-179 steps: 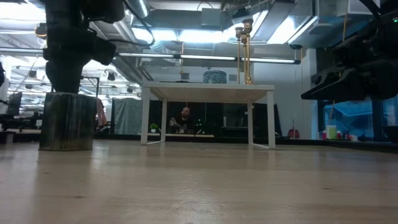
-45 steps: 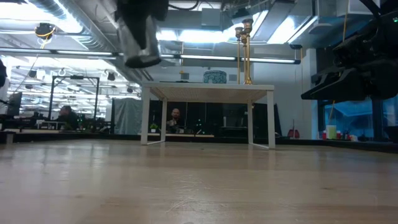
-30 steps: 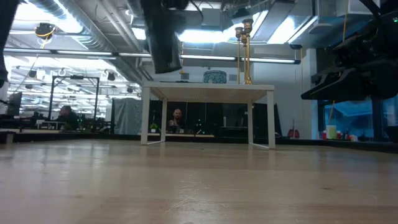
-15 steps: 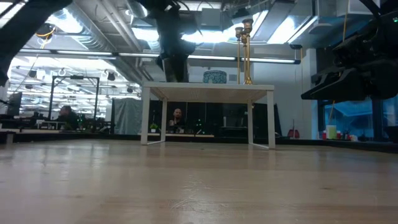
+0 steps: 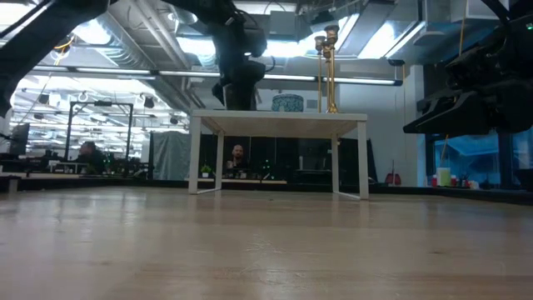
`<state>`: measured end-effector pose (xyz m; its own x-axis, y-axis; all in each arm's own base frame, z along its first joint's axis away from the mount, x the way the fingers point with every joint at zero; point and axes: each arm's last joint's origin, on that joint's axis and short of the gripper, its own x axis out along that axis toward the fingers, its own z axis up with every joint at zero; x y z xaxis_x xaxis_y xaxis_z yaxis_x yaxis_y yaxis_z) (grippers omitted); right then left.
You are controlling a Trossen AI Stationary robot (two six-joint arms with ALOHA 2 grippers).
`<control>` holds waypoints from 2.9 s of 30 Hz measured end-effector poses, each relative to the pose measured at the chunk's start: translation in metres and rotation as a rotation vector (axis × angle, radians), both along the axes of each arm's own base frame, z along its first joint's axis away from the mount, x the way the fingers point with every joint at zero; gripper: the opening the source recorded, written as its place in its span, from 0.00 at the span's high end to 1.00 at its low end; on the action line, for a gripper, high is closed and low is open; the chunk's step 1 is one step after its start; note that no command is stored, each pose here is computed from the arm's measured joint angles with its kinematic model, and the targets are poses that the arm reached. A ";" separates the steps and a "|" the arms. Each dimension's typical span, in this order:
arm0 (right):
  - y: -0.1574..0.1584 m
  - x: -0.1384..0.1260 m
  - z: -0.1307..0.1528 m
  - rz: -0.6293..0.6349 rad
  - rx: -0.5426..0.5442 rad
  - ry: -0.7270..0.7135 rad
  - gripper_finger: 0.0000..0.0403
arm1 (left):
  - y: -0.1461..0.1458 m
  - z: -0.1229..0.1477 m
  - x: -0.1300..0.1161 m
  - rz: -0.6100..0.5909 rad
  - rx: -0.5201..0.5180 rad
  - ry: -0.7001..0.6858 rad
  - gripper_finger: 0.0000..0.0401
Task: Pick & Place candle stick holders
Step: Put the large brown scented candle can on the shelf, then put the large yellow scented candle can on the shelf
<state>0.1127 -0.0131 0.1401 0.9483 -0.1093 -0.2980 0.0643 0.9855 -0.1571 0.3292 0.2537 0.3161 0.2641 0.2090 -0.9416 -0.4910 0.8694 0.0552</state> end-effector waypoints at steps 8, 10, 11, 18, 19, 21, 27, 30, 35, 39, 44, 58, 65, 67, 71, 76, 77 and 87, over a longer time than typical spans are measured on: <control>0.000 0.000 0.000 0.000 0.000 0.000 0.42 | 0.000 0.000 0.001 0.000 0.007 -0.007 0.07; 0.000 0.000 0.000 0.000 0.000 0.000 0.42 | 0.001 0.000 0.001 0.000 0.007 -0.006 0.05; 0.000 0.000 0.000 0.000 0.000 0.000 0.42 | 0.001 0.000 0.001 0.001 0.007 -0.007 0.05; 0.000 0.000 0.000 0.000 0.000 0.000 0.42 | 0.001 0.012 -0.001 0.007 0.032 -0.015 0.01; 0.000 0.000 0.000 0.000 0.000 0.000 0.42 | 0.001 0.015 -0.002 0.008 0.045 -0.017 0.01; 0.000 0.000 0.000 0.000 0.000 0.000 0.42 | 0.001 0.022 -0.003 0.013 0.075 -0.005 0.01; 0.000 0.000 0.000 0.000 0.000 0.000 0.42 | -0.006 0.043 -0.014 0.041 0.098 0.052 0.00; 0.000 0.000 0.000 0.000 0.000 0.000 0.42 | -0.013 0.048 -0.021 0.052 0.038 0.091 0.00; 0.000 0.000 0.000 0.000 0.000 0.000 0.42 | -0.027 0.050 -0.024 0.067 -0.013 0.106 0.00; 0.000 0.000 0.000 0.000 0.000 0.000 0.42 | -0.047 0.068 -0.027 0.038 0.017 0.066 0.00; 0.000 0.000 0.000 0.000 0.000 0.000 0.42 | -0.084 0.097 -0.034 0.015 0.055 -0.020 0.00; 0.000 0.000 0.000 0.000 0.000 0.000 0.42 | -0.209 0.090 -0.005 -0.351 0.276 -0.209 0.00; 0.000 0.000 0.000 0.000 0.000 0.000 0.42 | -0.254 0.022 0.000 -0.476 0.294 -0.367 0.00; 0.000 0.000 0.000 0.000 0.000 0.000 0.42 | -0.263 0.002 -0.001 -0.497 0.306 -0.442 0.00; 0.000 0.000 0.000 0.007 -0.024 0.002 0.42 | -0.269 -0.030 -0.001 -0.502 0.313 -0.606 0.00; -0.001 0.001 0.004 -0.019 -0.036 -0.040 0.42 | -0.271 -0.059 -0.002 -0.505 0.292 -0.753 0.00; -0.001 0.002 0.006 -0.030 0.009 -0.070 0.42 | -0.270 -0.063 -0.004 -0.503 0.295 -0.766 0.00; 0.000 0.004 0.034 -0.009 0.261 -0.384 0.42 | -0.248 -0.070 -0.003 -0.424 0.383 -0.822 0.00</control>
<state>0.1170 -0.0128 0.1744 0.9947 -0.0858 0.0563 0.0777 0.9881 0.1327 0.3258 0.0054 0.2463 0.9259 0.1975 -0.3219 -0.1558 0.9762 0.1506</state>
